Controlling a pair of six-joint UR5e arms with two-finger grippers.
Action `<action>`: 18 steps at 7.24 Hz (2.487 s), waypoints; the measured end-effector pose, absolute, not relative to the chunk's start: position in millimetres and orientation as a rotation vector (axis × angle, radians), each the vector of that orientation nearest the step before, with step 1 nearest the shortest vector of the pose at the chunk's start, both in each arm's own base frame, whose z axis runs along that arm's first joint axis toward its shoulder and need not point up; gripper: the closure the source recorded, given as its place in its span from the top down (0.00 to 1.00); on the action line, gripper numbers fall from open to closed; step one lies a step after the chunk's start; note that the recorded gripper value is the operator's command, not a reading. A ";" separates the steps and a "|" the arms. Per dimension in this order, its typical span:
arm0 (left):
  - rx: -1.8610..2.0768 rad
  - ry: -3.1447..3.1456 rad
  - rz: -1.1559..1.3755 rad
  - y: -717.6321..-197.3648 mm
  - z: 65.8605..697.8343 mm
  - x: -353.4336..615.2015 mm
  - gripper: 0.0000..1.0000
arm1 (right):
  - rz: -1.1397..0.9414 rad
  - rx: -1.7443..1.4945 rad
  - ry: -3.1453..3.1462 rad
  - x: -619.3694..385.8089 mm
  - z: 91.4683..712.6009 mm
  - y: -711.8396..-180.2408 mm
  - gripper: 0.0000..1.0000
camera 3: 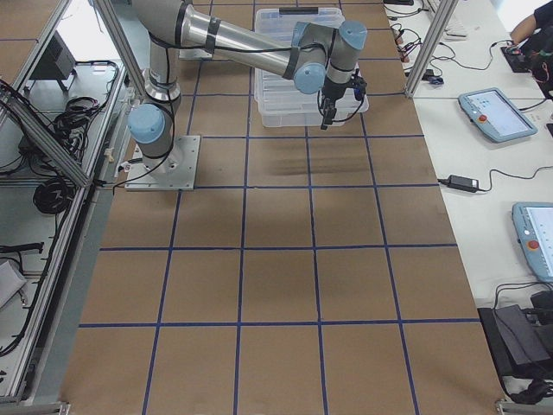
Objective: Place red block in blue tray from box
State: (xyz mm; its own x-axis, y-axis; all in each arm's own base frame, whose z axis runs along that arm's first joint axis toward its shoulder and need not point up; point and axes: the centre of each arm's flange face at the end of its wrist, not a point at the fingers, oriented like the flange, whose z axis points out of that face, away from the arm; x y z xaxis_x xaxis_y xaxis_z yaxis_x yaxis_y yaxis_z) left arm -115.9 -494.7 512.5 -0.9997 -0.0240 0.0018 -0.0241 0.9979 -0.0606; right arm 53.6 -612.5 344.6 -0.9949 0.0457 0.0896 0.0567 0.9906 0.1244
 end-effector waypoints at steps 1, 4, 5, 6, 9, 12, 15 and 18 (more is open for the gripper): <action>0.037 -3.139 0.095 -494.7 512.5 -116.1 1.00 | -0.190 -0.079 -3.039 52.6 347.4 -612.0 1.00; 0.035 -3.140 0.096 -494.4 512.8 -116.1 1.00 | -0.184 -0.077 -3.028 51.2 351.4 -610.5 1.00; 0.035 -3.140 0.094 -493.9 512.2 -116.1 1.00 | -0.184 -0.076 -3.022 50.2 351.7 -610.4 1.00; 0.035 -3.140 0.092 -493.5 511.6 -116.1 1.00 | -0.183 -0.076 -3.013 48.9 352.0 -610.4 1.00; 0.036 -3.140 0.088 -492.9 510.2 -116.1 1.00 | -0.196 -0.092 -3.010 26.9 352.8 -610.4 1.00; 0.037 -3.140 0.084 -492.6 508.9 -116.3 1.00 | -0.208 -0.042 -2.988 11.3 352.7 -610.0 1.00; 0.037 -3.140 0.081 -491.9 508.0 -116.8 1.00 | -0.225 0.009 -2.975 -18.5 353.1 -609.6 1.00; 0.036 -3.140 0.080 -491.8 507.8 -116.9 1.00 | -0.231 0.048 -2.978 -47.7 354.2 -608.9 1.00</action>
